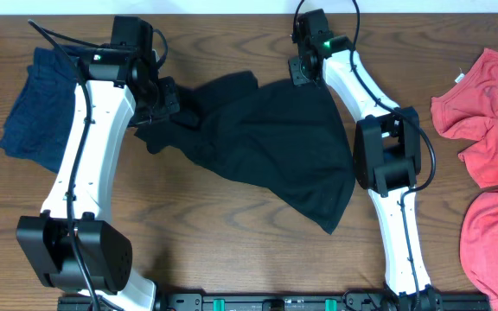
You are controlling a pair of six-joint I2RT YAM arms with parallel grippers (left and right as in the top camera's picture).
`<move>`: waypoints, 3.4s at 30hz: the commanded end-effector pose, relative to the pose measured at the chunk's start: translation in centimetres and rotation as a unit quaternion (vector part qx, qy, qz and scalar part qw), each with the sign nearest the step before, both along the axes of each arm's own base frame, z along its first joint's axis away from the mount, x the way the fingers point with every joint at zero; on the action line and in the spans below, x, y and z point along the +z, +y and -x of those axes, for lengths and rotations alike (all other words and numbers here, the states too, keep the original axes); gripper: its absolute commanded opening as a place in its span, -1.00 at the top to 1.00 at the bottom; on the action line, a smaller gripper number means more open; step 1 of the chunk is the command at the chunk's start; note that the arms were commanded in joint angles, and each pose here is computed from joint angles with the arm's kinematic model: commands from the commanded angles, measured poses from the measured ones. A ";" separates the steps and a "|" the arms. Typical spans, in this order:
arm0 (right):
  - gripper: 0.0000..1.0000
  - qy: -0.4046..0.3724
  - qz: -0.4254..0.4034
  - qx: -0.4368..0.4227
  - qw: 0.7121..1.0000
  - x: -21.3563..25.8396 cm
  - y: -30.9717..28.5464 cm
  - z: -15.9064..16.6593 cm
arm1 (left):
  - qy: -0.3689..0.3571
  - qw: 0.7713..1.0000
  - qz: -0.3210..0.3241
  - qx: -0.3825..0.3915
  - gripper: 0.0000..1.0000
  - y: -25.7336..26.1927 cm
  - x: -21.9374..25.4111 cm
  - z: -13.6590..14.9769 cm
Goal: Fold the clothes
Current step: 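Grasp the black shirt's top right corner with the right gripper, then lift and stretch the black shirt between both grippers, then lay the stretched black shirt flat on the table center with both grippers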
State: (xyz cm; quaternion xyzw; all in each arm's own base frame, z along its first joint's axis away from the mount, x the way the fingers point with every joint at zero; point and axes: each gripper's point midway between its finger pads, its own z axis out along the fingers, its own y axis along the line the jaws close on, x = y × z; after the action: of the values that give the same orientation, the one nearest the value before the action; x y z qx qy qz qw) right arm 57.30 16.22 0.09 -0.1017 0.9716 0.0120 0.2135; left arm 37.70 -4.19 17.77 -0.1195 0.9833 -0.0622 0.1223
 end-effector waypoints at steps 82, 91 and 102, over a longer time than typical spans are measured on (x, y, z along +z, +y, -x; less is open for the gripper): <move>0.98 -0.292 0.000 -0.240 0.926 41.1 -22.4 9.8 | -0.555 0.825 0.012 -0.107 0.88 0.3 35.1 -6.4; 0.97 -0.030 0.123 -0.268 0.955 27.9 -24.8 16.3 | -0.166 0.977 0.056 -0.119 0.88 -0.2 14.9 0.6; 0.97 0.268 0.157 -0.304 0.901 11.8 -26.7 28.1 | 0.187 0.960 0.151 -0.143 0.88 -3.0 -4.7 12.7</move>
State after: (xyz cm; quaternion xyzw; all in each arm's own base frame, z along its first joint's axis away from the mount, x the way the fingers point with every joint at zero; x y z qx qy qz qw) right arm 31.84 -8.60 13.10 0.1344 0.9785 -0.1510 -0.0402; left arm 27.77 -6.88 14.79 -0.0236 0.9792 -0.1948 -0.0521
